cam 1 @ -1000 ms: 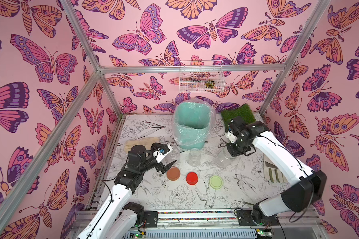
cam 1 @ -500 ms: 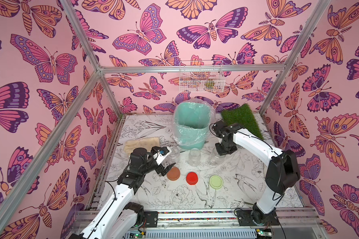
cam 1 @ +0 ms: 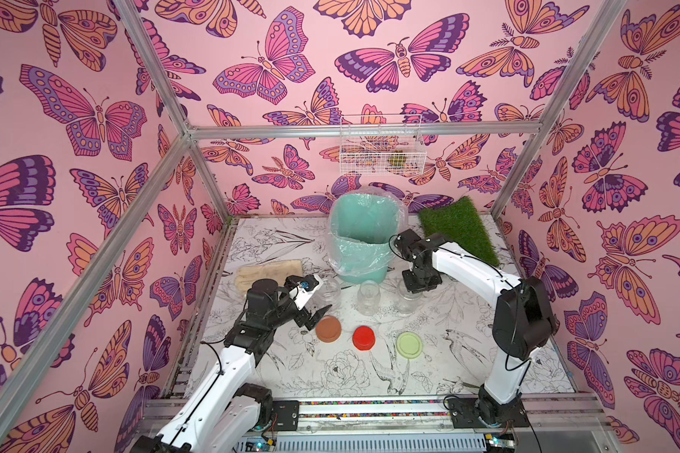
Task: Empty moldy peanuts from jars
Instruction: Place the jar at the center of the board, then reset both arms
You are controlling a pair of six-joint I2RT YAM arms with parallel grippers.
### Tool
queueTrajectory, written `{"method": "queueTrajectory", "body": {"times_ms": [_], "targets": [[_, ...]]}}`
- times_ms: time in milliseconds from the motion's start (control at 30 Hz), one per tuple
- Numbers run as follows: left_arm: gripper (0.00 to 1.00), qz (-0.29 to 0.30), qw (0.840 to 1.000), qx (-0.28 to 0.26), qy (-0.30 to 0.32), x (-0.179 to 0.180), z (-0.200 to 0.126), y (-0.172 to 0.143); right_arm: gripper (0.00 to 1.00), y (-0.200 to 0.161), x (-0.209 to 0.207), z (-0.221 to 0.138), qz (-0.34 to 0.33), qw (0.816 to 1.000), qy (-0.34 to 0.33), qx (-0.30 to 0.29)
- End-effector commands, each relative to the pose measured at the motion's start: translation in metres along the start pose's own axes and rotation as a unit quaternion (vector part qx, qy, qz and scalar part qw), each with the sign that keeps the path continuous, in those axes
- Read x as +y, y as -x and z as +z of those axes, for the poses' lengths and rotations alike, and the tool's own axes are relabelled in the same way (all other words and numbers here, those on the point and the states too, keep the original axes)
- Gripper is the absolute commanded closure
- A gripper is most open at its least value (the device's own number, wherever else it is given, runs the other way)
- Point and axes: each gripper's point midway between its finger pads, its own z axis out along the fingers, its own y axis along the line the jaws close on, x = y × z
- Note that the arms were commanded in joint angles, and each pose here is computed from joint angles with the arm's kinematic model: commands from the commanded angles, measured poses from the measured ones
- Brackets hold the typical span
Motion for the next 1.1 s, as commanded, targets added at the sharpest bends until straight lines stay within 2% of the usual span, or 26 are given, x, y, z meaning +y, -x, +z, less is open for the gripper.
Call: {"method": "queueTrajectory", "body": {"times_ms": [0,133,267,433,467,500,533,633,733,900,967,1067], "targets": [[0.00,-0.011,1.000,-0.002,-0.004,-0.001,0.001,-0.003,0.59,0.004,0.014,-0.010,0.006,0.999,0.037,-0.010],[0.00,-0.018,1.000,-0.007,-0.005,0.000,0.001,0.002,0.48,0.006,0.020,-0.026,0.008,0.997,0.071,-0.030],[0.00,-0.019,0.999,-0.020,0.015,0.011,-0.003,0.015,0.38,0.009,0.012,-0.053,0.013,0.995,0.075,-0.071],[0.00,-0.028,0.997,-0.004,0.075,0.046,-0.016,0.027,0.22,0.016,-0.004,-0.116,0.022,0.977,0.102,-0.184],[0.00,-0.030,0.995,0.001,0.093,0.056,-0.020,0.029,0.14,0.018,-0.007,-0.130,0.021,0.971,0.107,-0.211],[0.00,-0.032,0.993,0.003,0.116,0.068,-0.024,0.030,0.00,0.020,-0.011,-0.144,0.024,0.964,0.110,-0.241],[0.00,-0.038,0.988,0.005,0.148,0.082,-0.030,0.031,0.01,0.023,-0.018,-0.158,0.033,0.955,0.110,-0.275],[0.00,-0.083,0.967,0.010,0.242,0.125,-0.046,0.030,0.01,0.030,-0.040,-0.192,0.058,0.921,0.108,-0.369],[0.00,-0.120,0.940,0.029,0.318,0.156,-0.055,0.011,0.01,0.034,-0.072,-0.210,0.094,0.881,0.087,-0.455],[0.00,-0.188,0.880,0.059,0.433,0.189,-0.071,-0.043,0.01,0.029,-0.133,-0.198,0.179,0.808,0.035,-0.560],[0.00,-0.215,0.855,0.055,0.468,0.194,-0.078,-0.063,0.01,0.025,-0.150,-0.180,0.202,0.793,0.019,-0.575],[0.00,-0.241,0.844,0.040,0.478,0.191,-0.074,-0.086,0.01,0.018,-0.170,-0.139,0.230,0.793,-0.026,-0.564]]}}
